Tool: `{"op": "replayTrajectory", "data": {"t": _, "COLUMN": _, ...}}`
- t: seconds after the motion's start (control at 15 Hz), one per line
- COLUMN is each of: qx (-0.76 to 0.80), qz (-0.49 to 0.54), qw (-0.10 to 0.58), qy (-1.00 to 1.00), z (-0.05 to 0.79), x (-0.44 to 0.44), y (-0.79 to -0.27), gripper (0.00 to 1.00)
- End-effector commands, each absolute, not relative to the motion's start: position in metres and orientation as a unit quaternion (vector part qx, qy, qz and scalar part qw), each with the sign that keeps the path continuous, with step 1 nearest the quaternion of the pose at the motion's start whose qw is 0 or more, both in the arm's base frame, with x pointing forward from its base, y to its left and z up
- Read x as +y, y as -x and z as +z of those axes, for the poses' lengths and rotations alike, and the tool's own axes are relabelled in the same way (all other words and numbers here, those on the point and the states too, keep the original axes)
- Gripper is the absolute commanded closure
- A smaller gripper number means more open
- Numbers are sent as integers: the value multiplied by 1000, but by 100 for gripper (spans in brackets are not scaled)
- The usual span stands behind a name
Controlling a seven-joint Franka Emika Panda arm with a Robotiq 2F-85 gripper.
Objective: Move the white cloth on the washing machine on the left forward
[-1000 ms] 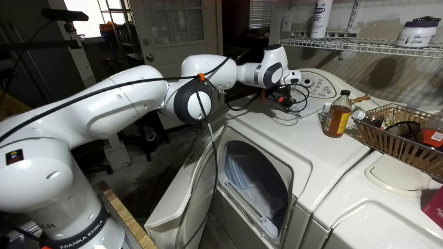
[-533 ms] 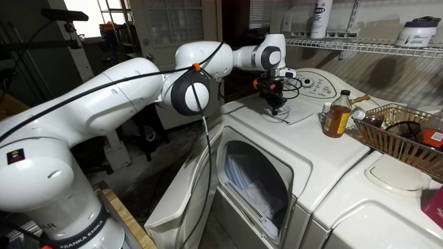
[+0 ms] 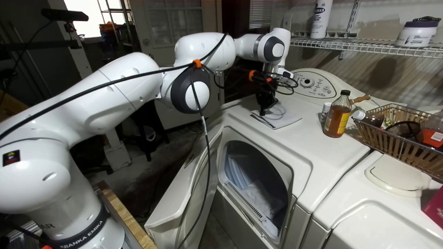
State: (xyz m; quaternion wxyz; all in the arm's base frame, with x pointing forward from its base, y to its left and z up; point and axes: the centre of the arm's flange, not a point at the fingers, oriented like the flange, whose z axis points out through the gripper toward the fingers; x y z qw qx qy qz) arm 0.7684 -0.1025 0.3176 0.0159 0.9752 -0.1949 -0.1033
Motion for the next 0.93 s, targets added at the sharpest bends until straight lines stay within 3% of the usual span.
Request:
{"op": "replayTrajectory", "data": {"t": 0.0, "qx": -206, "qz": -137, "qw": -4, "qy": -969, "z": 315, "x": -117, "y": -743, "gripper": 100}}
{"op": "replayTrajectory", "data": {"t": 0.2, "qx": -208, "qz": -150, "qw": -4, "qy": -967, "z": 313, "x": -125, "y": -739, "gripper": 100}}
{"op": "replayTrajectory", "data": {"t": 0.27, "qx": -209, "qz": -143, "qw": -11, "qy": -967, "z": 317, "x": -125, "y": -740, "gripper": 74}}
{"op": "replayTrajectory", "data": {"t": 0.33, "qx": -203, "qz": -132, "qw": -17, "qy": -970, "z": 321, "x": -124, "y": -743, "gripper": 73}}
{"op": "replayTrajectory", "data": {"t": 0.53, "qx": -183, "qz": -98, "qw": -32, "qy": -978, "z": 340, "x": -112, "y": -748, "gripper": 54}}
{"op": "replayTrajectory", "data": {"t": 0.87, "qx": -111, "qz": 14, "qw": 2, "qy": -994, "z": 374, "x": -112, "y": -759, "gripper": 20}}
